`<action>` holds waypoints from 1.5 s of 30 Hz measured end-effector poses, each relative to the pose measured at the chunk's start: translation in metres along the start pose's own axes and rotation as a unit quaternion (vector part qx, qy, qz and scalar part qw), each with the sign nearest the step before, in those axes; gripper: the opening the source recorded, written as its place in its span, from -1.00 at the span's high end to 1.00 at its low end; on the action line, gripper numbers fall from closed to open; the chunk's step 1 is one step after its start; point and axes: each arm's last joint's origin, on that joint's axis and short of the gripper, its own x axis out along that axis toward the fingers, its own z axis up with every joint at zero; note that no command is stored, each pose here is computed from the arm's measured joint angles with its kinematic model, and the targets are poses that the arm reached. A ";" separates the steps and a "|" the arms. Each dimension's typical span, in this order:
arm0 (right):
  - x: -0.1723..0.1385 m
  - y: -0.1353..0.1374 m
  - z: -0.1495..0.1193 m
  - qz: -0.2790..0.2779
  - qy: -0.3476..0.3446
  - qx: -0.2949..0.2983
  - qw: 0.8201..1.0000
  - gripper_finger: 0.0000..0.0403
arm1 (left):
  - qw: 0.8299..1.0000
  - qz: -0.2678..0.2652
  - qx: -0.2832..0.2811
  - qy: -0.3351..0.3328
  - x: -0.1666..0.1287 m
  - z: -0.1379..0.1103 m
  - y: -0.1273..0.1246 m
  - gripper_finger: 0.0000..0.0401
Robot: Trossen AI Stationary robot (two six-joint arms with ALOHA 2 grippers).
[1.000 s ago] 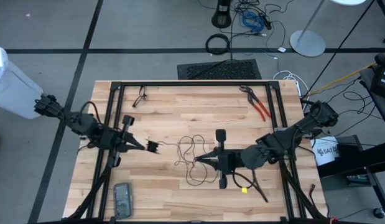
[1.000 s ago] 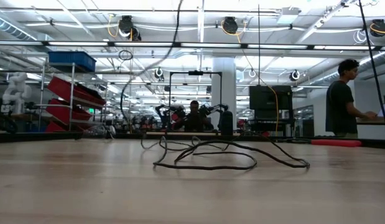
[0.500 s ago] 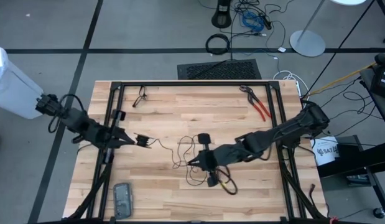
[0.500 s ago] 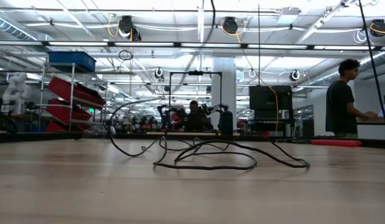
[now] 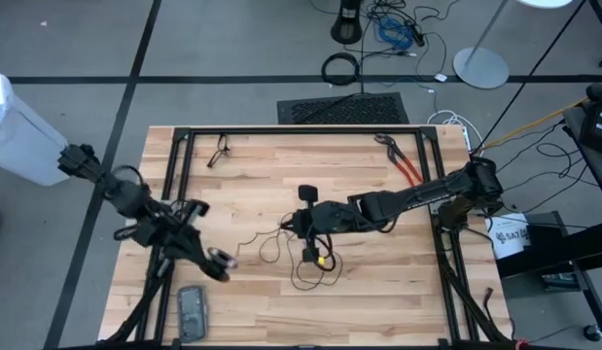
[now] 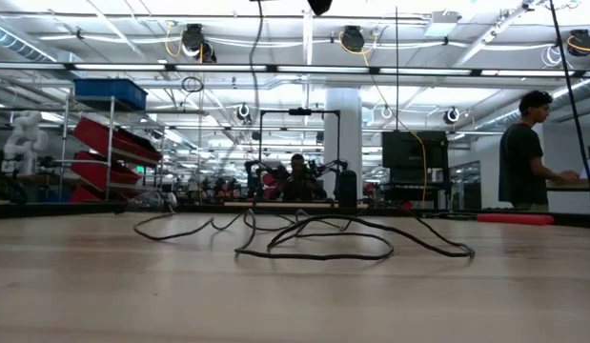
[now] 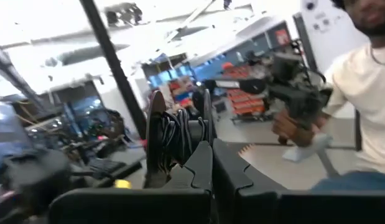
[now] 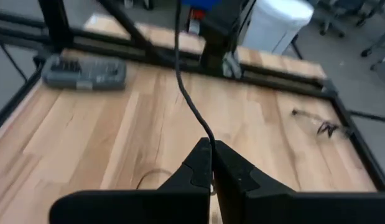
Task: Coil cords
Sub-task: Uncoil the black cable wire from the spool
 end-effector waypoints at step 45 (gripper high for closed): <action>-0.108 0.005 0.071 -0.086 -0.236 -0.129 0.959 1.00 | 0.937 -0.073 -0.237 0.246 0.058 -0.102 -0.031 1.00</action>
